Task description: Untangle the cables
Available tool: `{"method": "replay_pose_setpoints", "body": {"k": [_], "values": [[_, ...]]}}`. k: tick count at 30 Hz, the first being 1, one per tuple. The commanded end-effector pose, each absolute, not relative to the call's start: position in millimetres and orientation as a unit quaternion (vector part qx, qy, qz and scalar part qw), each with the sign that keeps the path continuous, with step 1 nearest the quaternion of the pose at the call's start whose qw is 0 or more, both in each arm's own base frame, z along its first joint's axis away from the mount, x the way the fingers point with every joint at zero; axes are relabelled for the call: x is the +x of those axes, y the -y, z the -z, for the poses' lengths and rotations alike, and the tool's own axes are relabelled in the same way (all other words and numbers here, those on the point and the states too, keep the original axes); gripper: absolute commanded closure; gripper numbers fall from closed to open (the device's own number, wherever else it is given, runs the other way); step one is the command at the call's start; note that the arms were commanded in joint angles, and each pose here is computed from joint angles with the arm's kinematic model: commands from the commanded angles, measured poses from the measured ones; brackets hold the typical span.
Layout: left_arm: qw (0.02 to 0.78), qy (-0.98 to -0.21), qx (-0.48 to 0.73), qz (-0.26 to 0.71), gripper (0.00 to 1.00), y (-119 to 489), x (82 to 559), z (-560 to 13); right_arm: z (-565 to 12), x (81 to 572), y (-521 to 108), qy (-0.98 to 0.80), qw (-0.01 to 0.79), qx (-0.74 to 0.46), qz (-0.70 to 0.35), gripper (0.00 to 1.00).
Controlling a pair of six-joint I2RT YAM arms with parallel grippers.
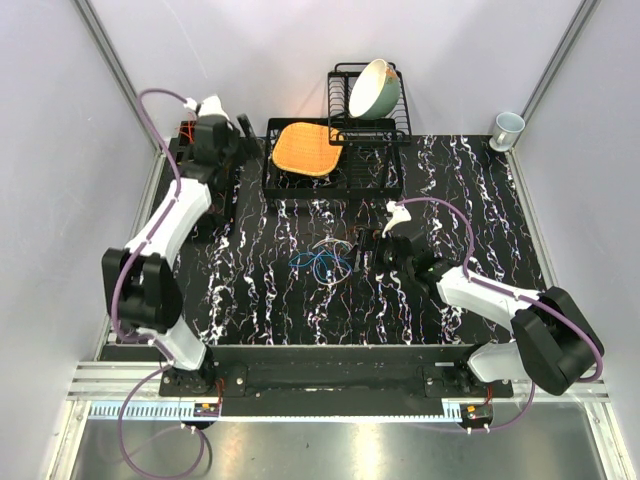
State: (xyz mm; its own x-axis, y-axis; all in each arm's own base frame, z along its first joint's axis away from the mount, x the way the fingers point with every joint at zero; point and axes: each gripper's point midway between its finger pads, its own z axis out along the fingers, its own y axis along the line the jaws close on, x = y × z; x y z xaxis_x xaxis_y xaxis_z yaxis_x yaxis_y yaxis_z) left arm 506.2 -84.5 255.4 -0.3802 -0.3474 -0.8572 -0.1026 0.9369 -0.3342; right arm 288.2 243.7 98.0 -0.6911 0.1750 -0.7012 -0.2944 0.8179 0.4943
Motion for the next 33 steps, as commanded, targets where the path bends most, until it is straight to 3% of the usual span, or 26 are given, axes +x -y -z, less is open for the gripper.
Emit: {"method": "replay_pose_setpoints", "body": {"k": [1, 10, 19, 26, 33], "values": [[0.528, -0.832, -0.112, 0.127, 0.15, 115, 457, -254, -123, 300, -250, -0.848, 0.421, -0.027, -0.322, 0.00], [0.434, -0.886, -0.026, 0.162, 0.30, 184, 372, -189, -121, 300, -249, -0.851, 0.418, -0.023, -0.318, 0.00], [0.356, -0.920, 0.020, 0.164, 0.34, 213, 313, -127, -120, 301, -248, -0.854, 0.414, -0.020, -0.313, 0.00], [0.335, -0.924, 0.031, 0.182, 0.34, 233, 297, -103, -118, 302, -248, -0.857, 0.411, -0.018, -0.310, 0.01], [0.331, -0.924, 0.070, 0.180, 0.21, 259, 299, -99, -116, 303, -250, -0.860, 0.407, -0.020, -0.307, 0.00]]}}
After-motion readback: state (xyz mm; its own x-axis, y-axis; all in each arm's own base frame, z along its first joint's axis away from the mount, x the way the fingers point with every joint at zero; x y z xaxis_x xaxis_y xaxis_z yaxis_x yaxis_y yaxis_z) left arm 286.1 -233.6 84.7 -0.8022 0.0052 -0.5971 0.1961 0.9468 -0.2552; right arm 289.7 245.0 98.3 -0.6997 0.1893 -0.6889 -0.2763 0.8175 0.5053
